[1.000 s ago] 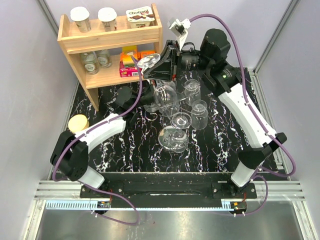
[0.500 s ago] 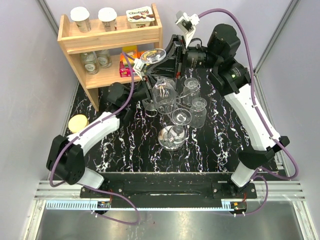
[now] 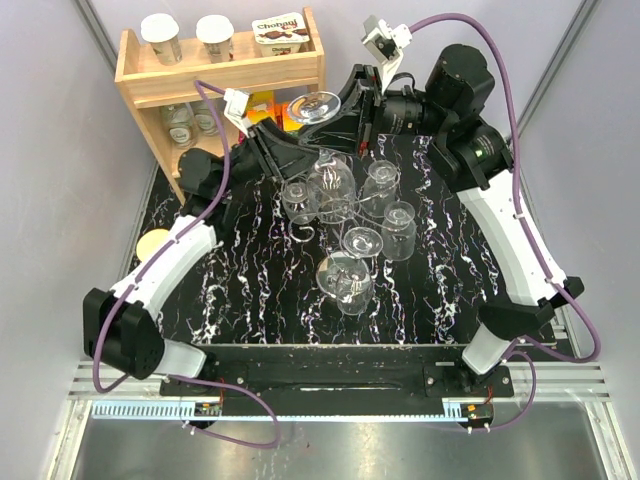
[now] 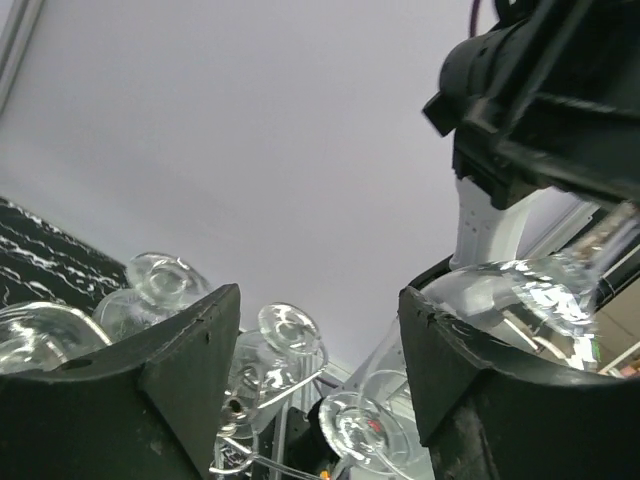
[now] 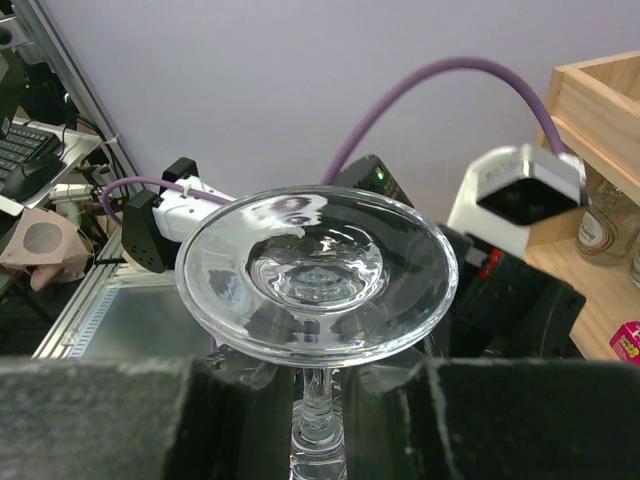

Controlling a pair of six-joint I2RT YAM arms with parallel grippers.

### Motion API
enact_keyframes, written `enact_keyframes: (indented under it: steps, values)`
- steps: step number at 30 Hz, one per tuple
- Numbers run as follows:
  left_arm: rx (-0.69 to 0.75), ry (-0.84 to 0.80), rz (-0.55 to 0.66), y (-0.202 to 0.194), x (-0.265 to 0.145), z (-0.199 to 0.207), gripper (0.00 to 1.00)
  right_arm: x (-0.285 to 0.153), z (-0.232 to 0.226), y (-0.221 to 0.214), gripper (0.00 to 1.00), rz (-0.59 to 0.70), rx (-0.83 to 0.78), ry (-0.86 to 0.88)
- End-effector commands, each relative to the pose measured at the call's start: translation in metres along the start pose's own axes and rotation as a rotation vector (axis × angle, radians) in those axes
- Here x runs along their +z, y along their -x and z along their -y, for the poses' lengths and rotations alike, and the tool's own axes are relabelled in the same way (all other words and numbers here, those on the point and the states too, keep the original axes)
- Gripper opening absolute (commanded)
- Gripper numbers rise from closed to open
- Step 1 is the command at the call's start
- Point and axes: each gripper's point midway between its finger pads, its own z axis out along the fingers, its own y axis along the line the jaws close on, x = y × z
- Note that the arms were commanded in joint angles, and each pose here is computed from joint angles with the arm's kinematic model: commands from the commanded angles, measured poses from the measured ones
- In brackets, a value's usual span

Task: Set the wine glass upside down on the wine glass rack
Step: Turn the wine glass upside down at the wine rack.

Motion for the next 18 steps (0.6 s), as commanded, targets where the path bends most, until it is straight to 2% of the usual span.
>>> enact_keyframes:
  steps: [1, 10, 13, 18]
  values:
    - [0.175, -0.081, 0.003, 0.029, -0.004, 0.054, 0.69, -0.018, -0.033, 0.037, 0.0, 0.069, -0.115, 0.001]
    - [0.289, -0.04, -0.012, 0.039, -0.017, 0.057, 0.78, -0.016, -0.024, 0.022, 0.0, 0.039, -0.082, -0.013]
    - [0.446, -0.013, -0.072, 0.048, -0.018, 0.066, 0.81, -0.018, -0.022, 0.014, 0.0, 0.022, -0.072, -0.025]
    - [0.746, 0.145, -0.145, 0.068, -0.029, 0.08, 0.86, -0.023, -0.022, 0.0, 0.0, -0.008, -0.057, -0.052]
